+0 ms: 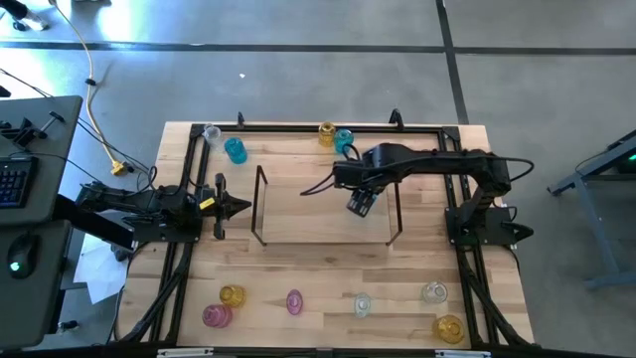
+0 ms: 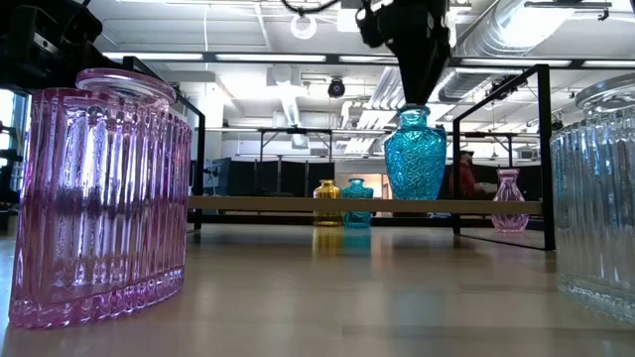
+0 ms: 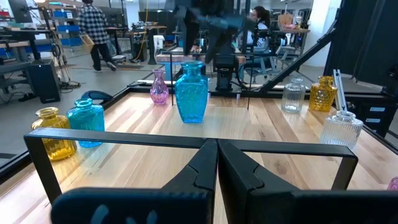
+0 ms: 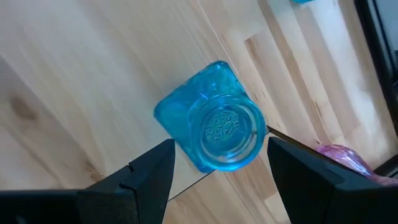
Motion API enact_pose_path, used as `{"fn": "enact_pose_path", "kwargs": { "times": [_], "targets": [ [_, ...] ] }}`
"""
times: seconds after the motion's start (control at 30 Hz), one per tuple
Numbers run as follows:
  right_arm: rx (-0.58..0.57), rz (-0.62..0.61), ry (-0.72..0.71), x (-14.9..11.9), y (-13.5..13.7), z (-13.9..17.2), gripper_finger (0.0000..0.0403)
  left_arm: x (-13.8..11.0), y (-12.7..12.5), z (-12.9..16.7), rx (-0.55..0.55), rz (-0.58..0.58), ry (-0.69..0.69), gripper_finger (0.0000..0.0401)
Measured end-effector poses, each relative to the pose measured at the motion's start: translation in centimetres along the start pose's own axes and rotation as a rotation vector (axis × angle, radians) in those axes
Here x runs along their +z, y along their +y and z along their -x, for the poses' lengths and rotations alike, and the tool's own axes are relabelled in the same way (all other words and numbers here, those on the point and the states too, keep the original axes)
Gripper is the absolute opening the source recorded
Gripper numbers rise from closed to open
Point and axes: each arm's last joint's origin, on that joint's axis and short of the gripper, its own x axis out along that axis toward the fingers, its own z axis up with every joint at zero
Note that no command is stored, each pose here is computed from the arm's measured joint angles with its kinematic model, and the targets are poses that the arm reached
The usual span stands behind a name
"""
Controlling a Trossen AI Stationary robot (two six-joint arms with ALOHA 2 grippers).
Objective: Sort vases onto shelf
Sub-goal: Put the right blue vase on the shelf
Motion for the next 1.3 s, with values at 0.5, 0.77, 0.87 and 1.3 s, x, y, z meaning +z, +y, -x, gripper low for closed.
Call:
{"fn": "enact_pose_path", "kwargs": {
  "times": [0.5,0.77,0.87,1.3],
  "targets": [
    [0.039,0.019,-0.082,0.4,-0.5,3.8,0.0207,0.0,0.0,0.0,0.0,0.001,0.0,0.0005],
    [0.13,0.15,-0.16,1.5,0.5,2.4,0.0085,0.0,0.0,0.0,0.0,0.001,0.0,0.0005],
    [0.172,0.19,-0.145,1.5,0.9,1.5,0.004,0.0,0.0,0.0,0.0,0.001,-0.001,0.0005],
    [0.199,0.28,-0.129,0.3,4.1,0.2,0.0007,0.0,0.0,0.0,0.0,0.0,0.0,0.0005]
  ]
}}
